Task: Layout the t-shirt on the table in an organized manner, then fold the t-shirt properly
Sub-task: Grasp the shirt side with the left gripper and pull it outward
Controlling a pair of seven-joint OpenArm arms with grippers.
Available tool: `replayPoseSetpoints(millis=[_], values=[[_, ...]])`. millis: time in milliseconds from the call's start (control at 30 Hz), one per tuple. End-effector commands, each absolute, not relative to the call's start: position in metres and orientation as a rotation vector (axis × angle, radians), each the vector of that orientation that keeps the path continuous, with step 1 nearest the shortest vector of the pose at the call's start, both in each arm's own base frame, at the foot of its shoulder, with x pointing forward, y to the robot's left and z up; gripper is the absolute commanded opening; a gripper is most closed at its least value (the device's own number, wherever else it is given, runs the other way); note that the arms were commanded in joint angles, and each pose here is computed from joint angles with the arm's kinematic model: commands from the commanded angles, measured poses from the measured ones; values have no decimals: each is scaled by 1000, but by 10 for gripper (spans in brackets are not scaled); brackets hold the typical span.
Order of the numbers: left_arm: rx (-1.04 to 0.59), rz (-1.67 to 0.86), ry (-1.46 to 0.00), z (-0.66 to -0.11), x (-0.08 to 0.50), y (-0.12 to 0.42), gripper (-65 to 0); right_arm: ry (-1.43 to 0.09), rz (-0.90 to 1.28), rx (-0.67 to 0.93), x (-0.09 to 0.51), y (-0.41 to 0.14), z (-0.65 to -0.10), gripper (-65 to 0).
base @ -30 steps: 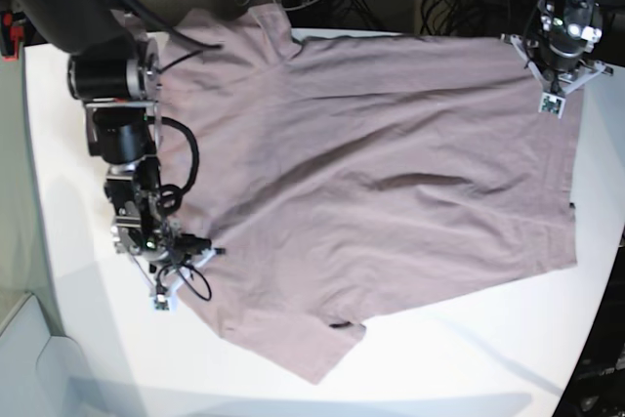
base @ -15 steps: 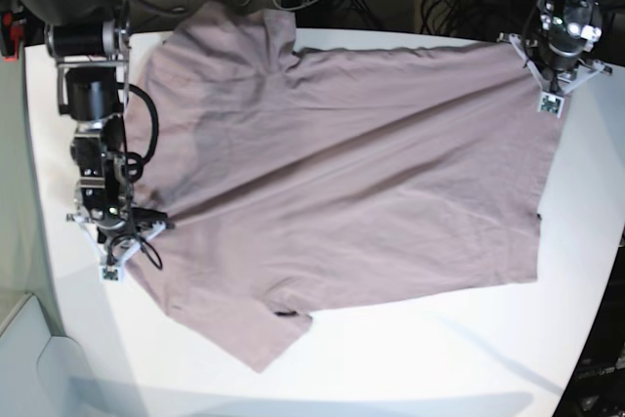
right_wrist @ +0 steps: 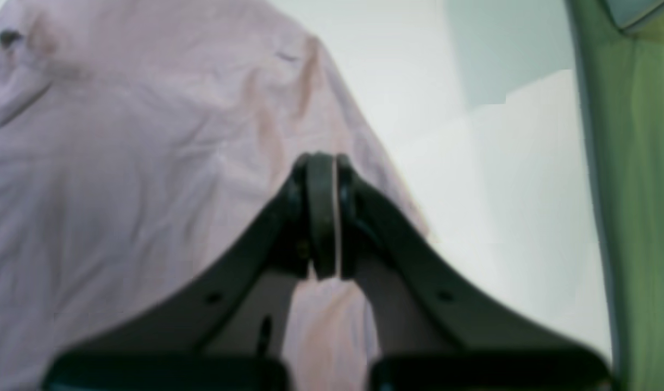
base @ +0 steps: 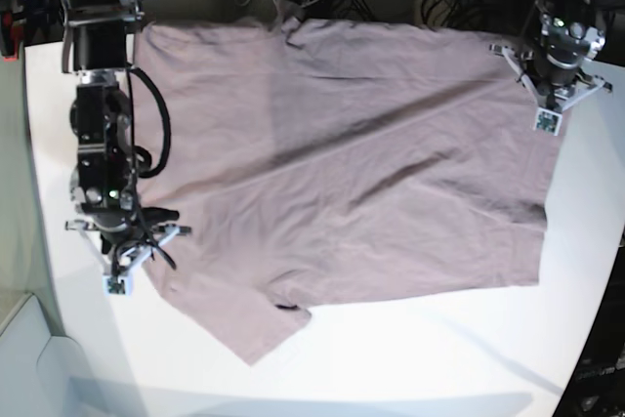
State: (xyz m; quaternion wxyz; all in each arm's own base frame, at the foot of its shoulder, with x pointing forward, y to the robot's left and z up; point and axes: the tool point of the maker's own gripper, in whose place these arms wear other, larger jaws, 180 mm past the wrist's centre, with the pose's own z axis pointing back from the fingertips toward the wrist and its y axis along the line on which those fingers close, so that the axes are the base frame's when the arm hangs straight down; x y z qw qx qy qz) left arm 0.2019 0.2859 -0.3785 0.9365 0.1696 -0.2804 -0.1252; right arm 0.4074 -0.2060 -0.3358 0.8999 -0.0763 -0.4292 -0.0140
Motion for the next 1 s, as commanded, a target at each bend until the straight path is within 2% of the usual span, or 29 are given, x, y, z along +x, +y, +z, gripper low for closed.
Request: replayPoseSetpoints(millis=[0, 333, 633, 767, 967], values=[[384, -253, -653, -356, 224, 292, -648, -948, -29, -169, 413, -210, -318, -650], [391, 41, -899, -302, 338, 326, -648, -850, 3, -166, 353, -204, -360, -650], [320, 230, -864, -315, 417, 364, -648, -781, -71, -201, 319, -233, -380, -650], [232, 192, -885, -331, 444, 352, -648, -772, -94, -217, 314, -243, -382, -650], [191, 178, -848, -359, 461, 342, -648, -768, -104, -224, 312, -248, -382, -650]])
